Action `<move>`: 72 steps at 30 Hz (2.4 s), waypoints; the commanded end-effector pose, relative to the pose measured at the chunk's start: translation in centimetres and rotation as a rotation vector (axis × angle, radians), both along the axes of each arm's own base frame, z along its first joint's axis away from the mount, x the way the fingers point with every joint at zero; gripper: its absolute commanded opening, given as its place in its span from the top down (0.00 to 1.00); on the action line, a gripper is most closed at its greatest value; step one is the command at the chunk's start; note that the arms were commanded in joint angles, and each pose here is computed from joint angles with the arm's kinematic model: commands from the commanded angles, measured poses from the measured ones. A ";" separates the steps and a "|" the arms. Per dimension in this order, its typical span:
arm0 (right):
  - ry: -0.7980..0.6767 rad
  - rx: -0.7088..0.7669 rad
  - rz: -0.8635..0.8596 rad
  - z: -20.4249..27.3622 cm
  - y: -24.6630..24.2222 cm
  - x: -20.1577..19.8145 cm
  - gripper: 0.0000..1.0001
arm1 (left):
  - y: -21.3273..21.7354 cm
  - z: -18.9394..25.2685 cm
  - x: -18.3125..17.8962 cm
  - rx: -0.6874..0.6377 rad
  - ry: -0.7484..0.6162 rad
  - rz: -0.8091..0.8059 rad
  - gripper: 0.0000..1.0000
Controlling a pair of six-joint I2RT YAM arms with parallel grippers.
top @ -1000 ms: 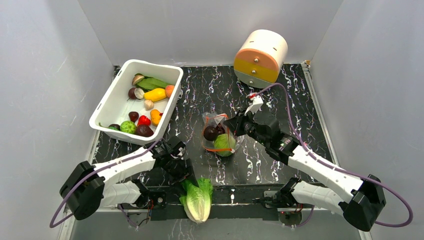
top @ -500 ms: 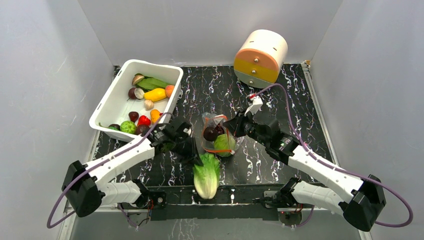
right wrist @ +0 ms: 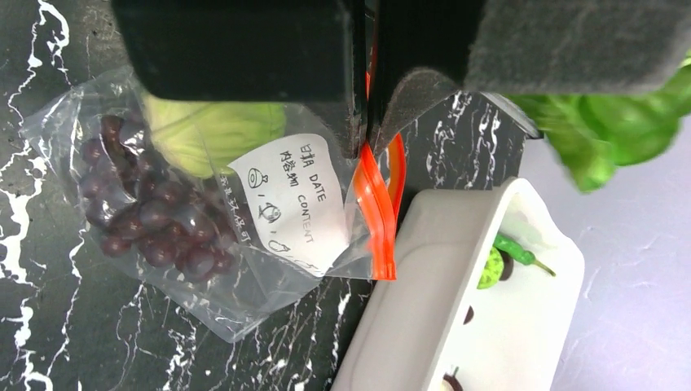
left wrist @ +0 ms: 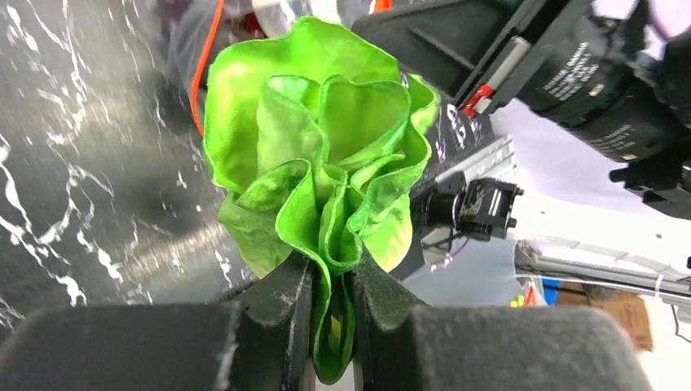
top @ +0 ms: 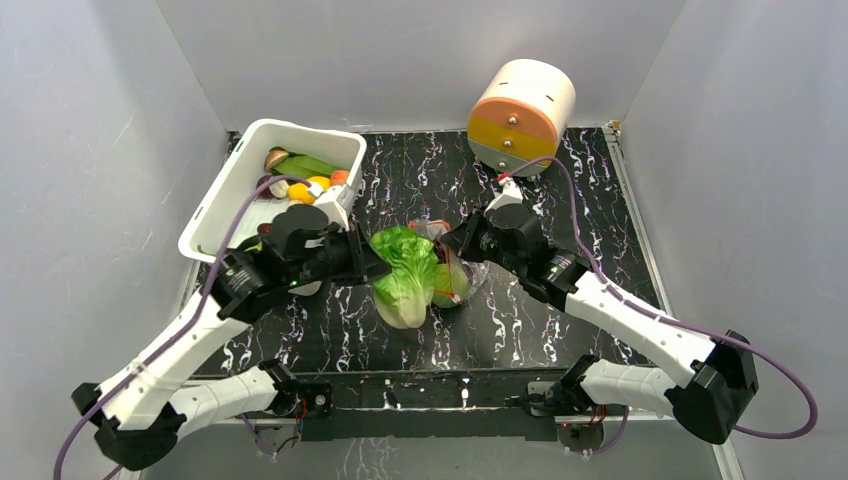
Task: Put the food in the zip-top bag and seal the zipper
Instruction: Place the fake vegetable in the bin.
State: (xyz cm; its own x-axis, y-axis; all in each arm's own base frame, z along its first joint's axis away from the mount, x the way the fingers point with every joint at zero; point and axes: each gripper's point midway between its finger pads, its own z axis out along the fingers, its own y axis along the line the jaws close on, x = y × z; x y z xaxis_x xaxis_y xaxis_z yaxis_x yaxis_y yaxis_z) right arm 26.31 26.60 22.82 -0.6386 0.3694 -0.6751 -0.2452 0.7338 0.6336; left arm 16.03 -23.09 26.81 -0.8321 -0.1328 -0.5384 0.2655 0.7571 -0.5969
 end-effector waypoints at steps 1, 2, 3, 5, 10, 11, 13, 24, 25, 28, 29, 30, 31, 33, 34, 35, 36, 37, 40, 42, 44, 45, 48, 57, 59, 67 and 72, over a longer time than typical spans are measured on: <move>-0.061 0.101 -0.041 5.2 0.4 1.2 1.00 | 1.1 4.1 1.6 -0.032 -0.232 0.015 1.00; -0.048 0.120 -0.023 5.4 0.8 1.0 1.00 | 1.1 4.5 1.8 -0.039 -0.262 0.011 1.00; -0.020 0.160 -0.010 5.7 1.4 0.7 1.00 | 1.3 5.0 1.9 -0.050 -0.299 0.015 1.00; 0.031 0.227 0.025 6.4 2.4 0.0 1.00 | 1.4 6.6 2.4 -0.087 -0.412 0.015 1.00; 0.093 0.384 0.066 8.5 3.6 -1.2 1.00 | 2.8 11.8 4.3 -0.165 -0.713 0.102 1.00; 0.097 0.428 0.087 9.2 3.9 -1.6 1.00 | 3.1 12.7 4.6 -0.173 -0.763 0.116 1.00; 0.125 0.507 0.120 10.0 4.4 -2.4 1.00 | 3.0 13.7 5.1 -0.183 -0.839 0.124 1.00; 0.143 0.640 0.077 11.3 3.4 -2.9 1.00 | 1.2 10.0 5.2 -0.166 -0.938 0.019 1.00; 0.148 0.648 0.074 11.2 3.4 -2.8 1.00 | 1.4 9.3 5.1 -0.167 -0.942 0.022 1.00; 0.159 0.667 0.094 11.1 3.8 -3.0 1.00 | 1.6 6.7 5.0 -0.136 -0.959 0.002 1.00; 0.160 0.677 0.110 11.3 4.0 -3.1 1.00 | 1.5 5.7 5.0 -0.107 -0.965 -0.020 1.00; 0.164 0.689 0.126 11.5 4.2 -3.3 1.00 | 1.3 4.9 4.8 -0.087 -0.964 -0.051 1.00; 0.166 0.696 0.137 11.7 4.3 -3.4 1.00 | 1.0 4.3 4.5 -0.071 -0.964 -0.094 1.00; 0.166 0.690 0.141 11.9 4.4 -3.4 1.00 | 0.3 3.6 3.8 -0.056 -0.958 -0.171 1.00; 0.169 0.684 0.136 11.8 4.4 -3.3 1.00 | 0.2 3.4 3.5 -0.053 -0.948 -0.190 1.00; 0.168 0.684 0.130 11.9 4.4 -3.2 1.00 | 0.2 3.2 3.3 -0.051 -0.939 -0.204 1.00; 0.166 0.686 0.123 12.0 4.3 -3.0 1.00 | 0.2 2.9 3.1 -0.054 -0.931 -0.214 1.00; 0.160 0.691 0.121 12.2 4.3 -3.0 1.00 | 0.2 2.7 2.8 -0.063 -0.929 -0.219 1.00; 0.151 0.703 0.132 12.6 4.5 -3.0 1.00 | -0.5 1.5 1.9 -0.103 -0.924 -0.273 1.00; 0.148 0.705 0.139 12.6 4.6 -3.0 1.00 | -1.0 0.3 1.6 -0.083 -0.906 -0.326 1.00; 0.143 0.699 0.130 12.4 4.3 -3.0 1.00 | -1.2 -0.6 1.3 -0.054 -0.897 -0.375 1.00; 0.123 0.703 0.129 12.6 4.2 -2.9 1.00 | -1.3 -0.8 1.1 -0.043 -0.911 -0.405 1.00; 0.057 0.675 0.188 14.9 4.9 -3.0 1.00 | -1.7 -0.9 0.5 -0.040 -0.930 -0.472 1.00; 0.047 0.753 0.465 18.1 6.7 -6.7 1.00 | -1.4 1.3 3.0 -0.027 -1.028 -0.339 1.00; 0.076 0.795 0.453 18.1 6.6 -6.7 1.00 | -1.7 6.0 2.5 -0.155 -1.116 -0.287 1.00; 0.093 0.980 0.435 21.2 4.9 -7.5 1.00 | -1.7 6.2 1.5 -0.216 -1.130 -0.306 1.00; 0.135 1.005 0.444 20.9 5.0 -7.6 1.00 | -1.2 -0.4 3.7 -0.167 -1.067 -0.191 1.00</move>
